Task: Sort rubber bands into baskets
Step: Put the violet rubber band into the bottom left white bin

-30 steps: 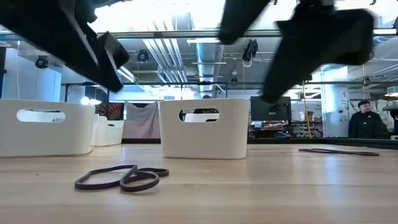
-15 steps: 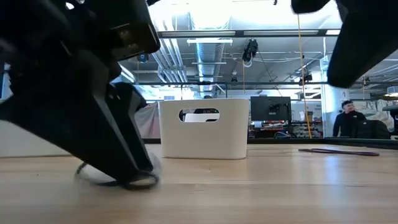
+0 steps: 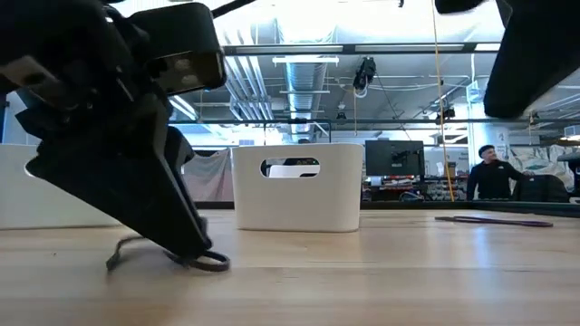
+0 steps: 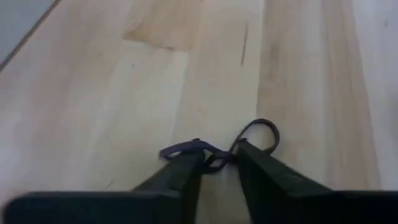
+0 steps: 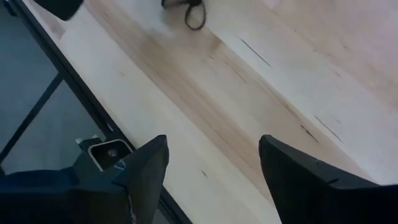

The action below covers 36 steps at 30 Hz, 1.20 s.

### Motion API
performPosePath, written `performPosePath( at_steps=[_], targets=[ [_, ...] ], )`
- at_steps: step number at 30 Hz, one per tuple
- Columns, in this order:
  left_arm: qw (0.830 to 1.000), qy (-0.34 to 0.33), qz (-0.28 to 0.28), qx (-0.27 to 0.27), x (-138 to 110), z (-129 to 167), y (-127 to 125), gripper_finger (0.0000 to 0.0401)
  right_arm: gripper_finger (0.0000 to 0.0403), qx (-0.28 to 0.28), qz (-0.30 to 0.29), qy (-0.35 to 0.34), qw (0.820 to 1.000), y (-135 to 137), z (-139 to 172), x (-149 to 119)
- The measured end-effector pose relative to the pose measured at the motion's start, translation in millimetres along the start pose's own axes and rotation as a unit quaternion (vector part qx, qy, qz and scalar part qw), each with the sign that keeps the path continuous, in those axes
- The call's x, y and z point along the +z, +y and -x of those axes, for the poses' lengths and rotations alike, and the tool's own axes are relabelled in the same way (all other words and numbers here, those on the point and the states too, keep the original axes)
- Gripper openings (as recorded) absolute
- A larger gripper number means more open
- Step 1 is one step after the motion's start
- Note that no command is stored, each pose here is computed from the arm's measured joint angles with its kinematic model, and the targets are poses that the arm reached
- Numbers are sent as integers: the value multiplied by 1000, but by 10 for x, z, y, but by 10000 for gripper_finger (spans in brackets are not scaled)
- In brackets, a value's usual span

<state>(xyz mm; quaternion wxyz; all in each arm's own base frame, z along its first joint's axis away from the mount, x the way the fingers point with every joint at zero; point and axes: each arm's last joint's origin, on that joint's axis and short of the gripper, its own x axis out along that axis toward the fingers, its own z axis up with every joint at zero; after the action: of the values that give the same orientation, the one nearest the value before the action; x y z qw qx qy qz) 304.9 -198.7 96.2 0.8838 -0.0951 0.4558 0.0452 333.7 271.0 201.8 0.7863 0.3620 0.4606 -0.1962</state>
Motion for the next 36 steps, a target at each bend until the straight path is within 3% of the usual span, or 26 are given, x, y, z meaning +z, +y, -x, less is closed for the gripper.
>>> performPosePath(
  at_steps=[5, 12, 20, 29, 32, 36],
  targets=[
    [1000, 13, -16, 18, -72, 56, -14, 10, 235, 13, -16, -1, 1000, 17, 99, 33],
    [998, 36, -44, 19, -73, 469, -14, 2, 225, 36, -49, -14, 998, 46, 256, 103],
    [991, 12, -37, 125, 15, 1305, 327, 0, 224, 99, -56, -51, 992, 150, 333, 330],
    [971, 22, 66, 227, -31, 2285, 1055, 0, 224, 135, 29, -97, 986, 338, 541, 775],
    [959, 26, 120, 257, -114, 2362, 1261, 0, 224, 120, 47, -109, 986, 353, 653, 937],
    [942, 51, 214, 255, -226, 2172, 1472, 0, 224, 26, 14, -123, 992, 204, 760, 1139]
  ],
)
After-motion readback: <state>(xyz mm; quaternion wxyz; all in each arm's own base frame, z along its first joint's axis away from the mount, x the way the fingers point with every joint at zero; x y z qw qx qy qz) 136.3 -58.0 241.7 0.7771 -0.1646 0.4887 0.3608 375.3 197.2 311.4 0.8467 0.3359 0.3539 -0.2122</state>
